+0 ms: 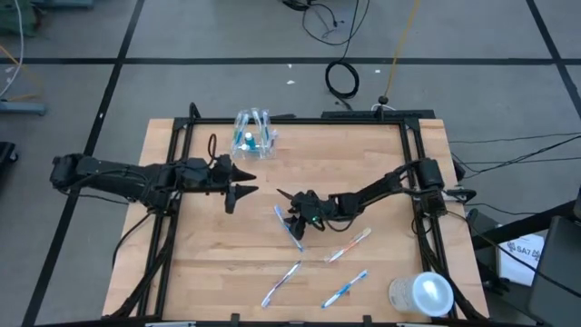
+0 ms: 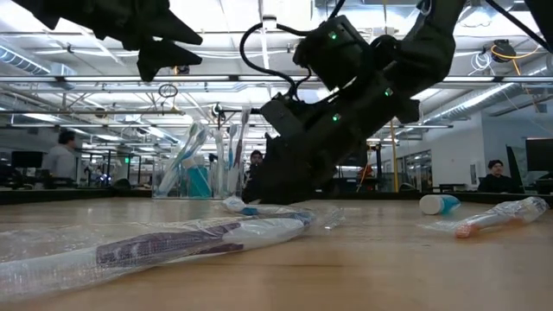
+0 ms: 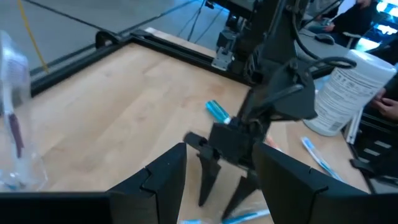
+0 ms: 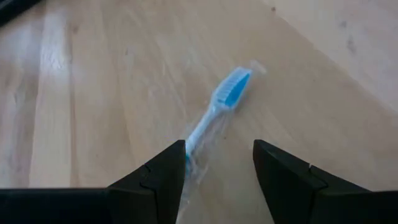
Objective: Pick & Place toothbrushing station
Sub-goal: Put the blue toothbrush into the transparent organizer
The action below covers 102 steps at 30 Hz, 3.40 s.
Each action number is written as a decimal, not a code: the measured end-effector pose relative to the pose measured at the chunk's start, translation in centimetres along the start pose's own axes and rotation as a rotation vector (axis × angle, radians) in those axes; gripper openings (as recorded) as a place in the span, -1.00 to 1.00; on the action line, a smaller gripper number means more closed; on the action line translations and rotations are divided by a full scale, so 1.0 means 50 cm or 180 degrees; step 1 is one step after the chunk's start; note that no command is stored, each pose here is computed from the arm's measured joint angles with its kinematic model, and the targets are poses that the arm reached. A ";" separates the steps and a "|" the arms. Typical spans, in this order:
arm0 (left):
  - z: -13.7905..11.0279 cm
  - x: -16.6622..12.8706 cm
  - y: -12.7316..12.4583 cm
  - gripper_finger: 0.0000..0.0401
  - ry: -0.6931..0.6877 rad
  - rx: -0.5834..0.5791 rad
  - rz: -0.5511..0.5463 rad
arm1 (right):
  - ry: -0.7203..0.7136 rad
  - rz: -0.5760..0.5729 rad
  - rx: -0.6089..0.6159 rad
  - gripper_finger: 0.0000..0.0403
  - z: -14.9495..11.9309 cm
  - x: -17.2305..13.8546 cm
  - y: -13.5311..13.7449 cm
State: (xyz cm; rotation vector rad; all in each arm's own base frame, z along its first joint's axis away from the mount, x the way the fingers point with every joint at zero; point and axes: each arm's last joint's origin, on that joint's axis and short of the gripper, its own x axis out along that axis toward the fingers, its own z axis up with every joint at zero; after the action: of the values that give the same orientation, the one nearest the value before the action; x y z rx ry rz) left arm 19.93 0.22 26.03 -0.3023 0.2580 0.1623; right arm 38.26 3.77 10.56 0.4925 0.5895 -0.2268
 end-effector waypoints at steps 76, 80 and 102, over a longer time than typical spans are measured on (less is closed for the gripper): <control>-0.030 0.166 -0.001 -0.05 -0.0596 0.0352 -0.0399 | -0.1493 0.0337 -0.1249 -1.00 0.236 -0.251 0.044; -0.023 0.164 -0.002 -0.05 -0.0722 0.0378 -0.0407 | -0.1493 0.0337 -0.1250 -1.00 0.236 -0.251 0.044; -0.021 0.164 0.001 -0.86 -0.0715 0.0407 -0.0463 | -0.1488 0.0336 -0.1251 -1.00 0.236 -0.251 0.044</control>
State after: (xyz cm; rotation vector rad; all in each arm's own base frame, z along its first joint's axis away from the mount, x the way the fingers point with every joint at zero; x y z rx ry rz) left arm 27.52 0.92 22.77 -0.1730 0.0232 0.0348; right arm 34.44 0.51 27.17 0.0798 0.1410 -0.1140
